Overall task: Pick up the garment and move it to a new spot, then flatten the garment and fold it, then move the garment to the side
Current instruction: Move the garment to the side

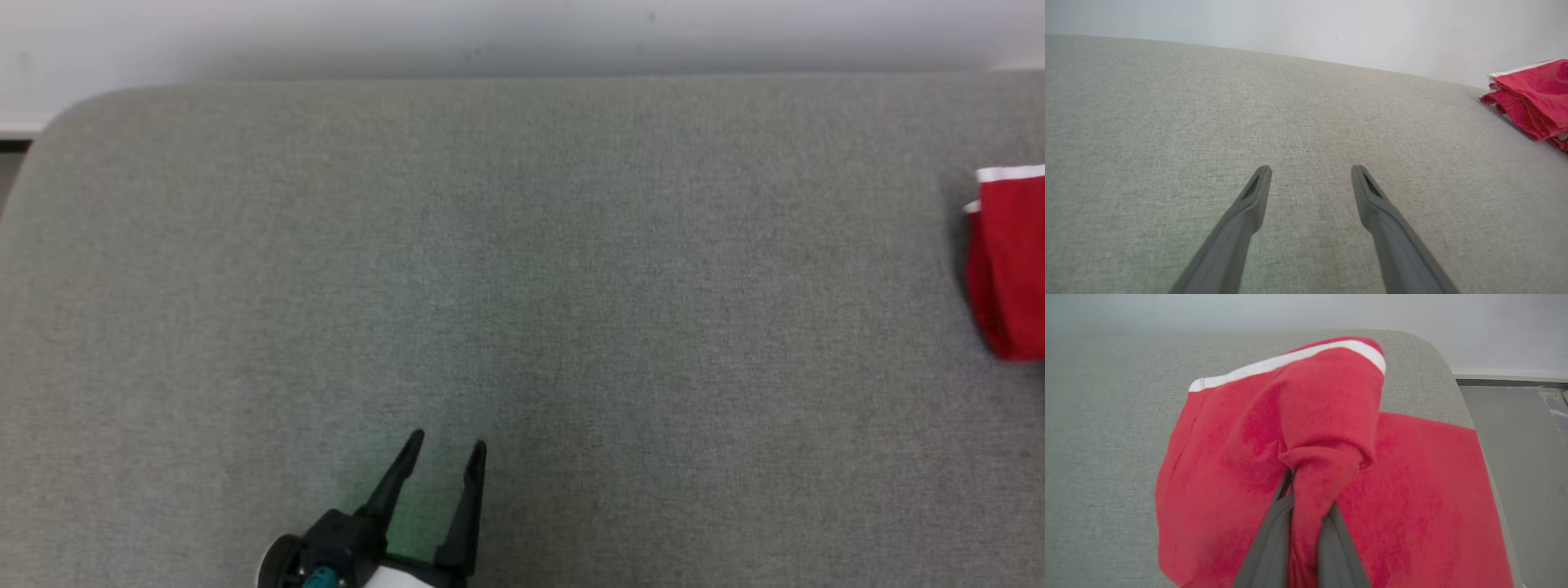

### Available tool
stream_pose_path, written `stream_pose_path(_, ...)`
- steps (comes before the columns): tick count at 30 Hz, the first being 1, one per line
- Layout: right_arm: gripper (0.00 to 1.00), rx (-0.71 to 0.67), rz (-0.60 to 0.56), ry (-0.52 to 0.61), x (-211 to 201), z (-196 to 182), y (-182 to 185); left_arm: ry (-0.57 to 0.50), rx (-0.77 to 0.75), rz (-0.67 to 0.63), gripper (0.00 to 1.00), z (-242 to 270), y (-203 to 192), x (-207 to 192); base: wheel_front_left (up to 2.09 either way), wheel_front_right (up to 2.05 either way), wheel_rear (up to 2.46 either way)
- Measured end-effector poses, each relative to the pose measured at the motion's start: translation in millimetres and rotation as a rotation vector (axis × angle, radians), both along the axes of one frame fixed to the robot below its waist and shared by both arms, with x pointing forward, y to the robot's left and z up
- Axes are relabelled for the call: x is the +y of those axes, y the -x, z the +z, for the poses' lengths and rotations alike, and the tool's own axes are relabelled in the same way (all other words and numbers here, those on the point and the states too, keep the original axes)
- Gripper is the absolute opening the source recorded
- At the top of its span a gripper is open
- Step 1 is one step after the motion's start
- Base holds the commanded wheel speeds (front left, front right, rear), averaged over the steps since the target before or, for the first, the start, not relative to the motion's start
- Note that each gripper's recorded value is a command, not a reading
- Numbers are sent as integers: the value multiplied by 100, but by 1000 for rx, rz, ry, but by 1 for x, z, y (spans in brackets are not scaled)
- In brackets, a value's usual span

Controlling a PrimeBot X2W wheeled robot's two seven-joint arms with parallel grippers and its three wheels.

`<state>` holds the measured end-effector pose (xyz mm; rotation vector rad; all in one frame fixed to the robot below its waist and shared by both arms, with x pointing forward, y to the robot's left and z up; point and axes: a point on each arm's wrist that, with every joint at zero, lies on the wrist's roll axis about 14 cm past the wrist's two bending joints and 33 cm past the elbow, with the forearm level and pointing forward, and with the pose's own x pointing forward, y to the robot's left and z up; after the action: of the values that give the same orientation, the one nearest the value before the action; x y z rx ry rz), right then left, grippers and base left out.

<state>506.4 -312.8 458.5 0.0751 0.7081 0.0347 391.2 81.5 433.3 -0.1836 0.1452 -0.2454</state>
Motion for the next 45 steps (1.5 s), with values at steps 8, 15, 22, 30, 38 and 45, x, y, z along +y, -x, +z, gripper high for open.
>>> stream_pose_path(8,38,96,-77,107,-50,-23,5,-24,56,12,100,-24,-7,7,0,0,0)
stream_pose_path(15,100,48,-132,344,-103,-23,24,-39,36,-5,100,-21,-12,4,0,0,0)
stream_pose_path(22,100,-148,-205,335,-104,-20,30,-36,3,26,100,-7,-12,11,0,0,0)
stream_pose_path(30,100,-404,-216,343,-91,8,54,-10,-38,109,100,17,9,29,0,0,0)
stream_pose_path(38,100,-594,-118,257,-15,24,89,15,-96,177,100,41,41,52,0,0,0)
stream_pose_path(45,100,-724,-92,109,58,34,140,-7,-157,210,100,58,60,66,0,0,0)
